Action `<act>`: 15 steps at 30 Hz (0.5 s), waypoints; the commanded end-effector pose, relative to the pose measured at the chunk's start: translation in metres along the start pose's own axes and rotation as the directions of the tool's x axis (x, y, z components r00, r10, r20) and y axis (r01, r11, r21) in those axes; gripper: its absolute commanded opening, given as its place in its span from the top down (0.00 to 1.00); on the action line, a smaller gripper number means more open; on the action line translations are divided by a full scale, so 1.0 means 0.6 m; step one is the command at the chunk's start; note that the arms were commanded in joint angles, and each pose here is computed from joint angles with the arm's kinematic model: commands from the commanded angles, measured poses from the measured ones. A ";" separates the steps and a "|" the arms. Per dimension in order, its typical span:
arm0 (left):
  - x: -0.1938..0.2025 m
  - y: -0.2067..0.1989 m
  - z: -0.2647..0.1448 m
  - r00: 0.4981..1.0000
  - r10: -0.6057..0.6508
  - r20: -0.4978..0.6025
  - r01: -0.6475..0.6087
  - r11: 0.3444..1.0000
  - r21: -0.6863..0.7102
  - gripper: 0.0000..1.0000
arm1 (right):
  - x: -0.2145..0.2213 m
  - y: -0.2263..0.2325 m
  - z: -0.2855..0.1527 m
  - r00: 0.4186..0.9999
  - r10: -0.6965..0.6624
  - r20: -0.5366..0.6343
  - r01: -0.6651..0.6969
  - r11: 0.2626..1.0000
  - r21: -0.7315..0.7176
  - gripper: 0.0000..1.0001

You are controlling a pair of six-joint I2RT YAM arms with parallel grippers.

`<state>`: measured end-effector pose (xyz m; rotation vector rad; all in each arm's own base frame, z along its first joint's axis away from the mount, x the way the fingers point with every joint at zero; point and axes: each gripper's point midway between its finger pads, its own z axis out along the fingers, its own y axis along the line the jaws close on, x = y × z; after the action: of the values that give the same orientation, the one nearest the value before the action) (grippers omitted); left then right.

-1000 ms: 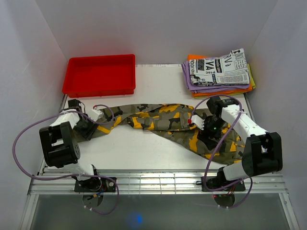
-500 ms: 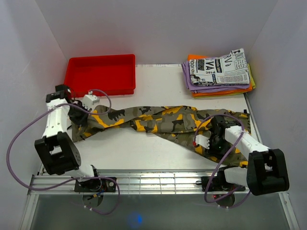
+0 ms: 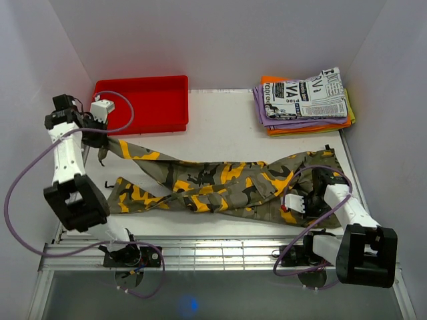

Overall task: Fold and stack the trousers
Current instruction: Flatten the trousers out

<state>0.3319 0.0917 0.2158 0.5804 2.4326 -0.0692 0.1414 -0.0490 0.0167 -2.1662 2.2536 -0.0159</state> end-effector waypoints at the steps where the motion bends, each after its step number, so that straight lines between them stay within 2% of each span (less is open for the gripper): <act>1: -0.054 0.079 0.076 0.979 -0.182 0.093 0.187 0.981 -0.050 1.00 | 0.006 -0.002 -0.016 0.999 -0.047 -0.008 0.047 0.999 -0.027 0.92; 2: -0.081 0.096 0.081 0.974 -0.191 0.118 0.198 0.979 -0.050 1.00 | 0.004 -0.008 -0.022 0.999 -0.043 -0.002 0.043 0.999 -0.026 0.92; 3: -0.075 0.099 0.127 0.968 -0.237 0.085 0.237 0.971 0.004 1.00 | 0.002 -0.008 -0.023 0.999 -0.035 0.005 0.035 0.999 -0.030 0.92; 4: -0.082 0.101 0.143 0.962 -0.262 0.079 0.261 0.965 0.021 1.00 | 0.002 -0.005 -0.024 1.000 -0.024 0.007 0.024 0.999 -0.040 0.92; 6: -0.084 0.098 0.191 0.968 -0.251 0.026 0.250 0.968 0.030 1.00 | 0.000 -0.005 -0.027 1.000 -0.014 0.012 0.015 0.999 -0.045 0.91; 7: -0.080 0.096 0.207 0.970 -0.241 -0.008 0.241 0.970 0.019 0.85 | -0.001 -0.002 -0.029 1.000 -0.003 0.014 0.004 0.999 -0.052 0.88; 9: -0.063 0.093 0.239 0.965 -0.248 -0.084 0.249 0.968 0.005 0.64 | -0.010 -0.012 -0.038 0.999 0.010 0.045 -0.008 0.999 -0.040 0.81; 10: -0.062 0.097 0.238 0.963 -0.253 -0.095 0.254 0.967 -0.002 0.46 | -0.011 -0.017 -0.043 0.998 0.038 0.049 -0.037 0.999 -0.030 0.79; 11: -0.060 0.103 0.234 0.960 -0.260 -0.100 0.260 0.966 -0.013 0.38 | -0.014 -0.022 -0.047 0.997 0.056 0.059 -0.054 0.998 -0.031 0.77; 12: -0.062 0.109 0.223 0.962 -0.255 -0.099 0.254 0.967 -0.021 0.23 | -0.026 -0.037 -0.057 0.993 0.071 0.098 -0.070 0.997 -0.010 0.77; 14: -0.069 0.107 0.189 0.981 -0.181 -0.076 0.182 0.983 0.019 0.21 | -0.032 -0.039 -0.063 0.987 0.115 0.116 -0.111 0.993 -0.035 0.77; 15: -0.055 0.083 0.170 0.983 -0.148 -0.112 0.157 0.985 0.077 0.21 | -0.037 -0.041 -0.066 0.983 0.129 0.130 -0.125 0.991 -0.041 0.77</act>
<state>0.4507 0.0955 0.0945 0.3423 2.6745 -0.2528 0.1637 -0.0386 0.0448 -2.0747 2.2783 0.0763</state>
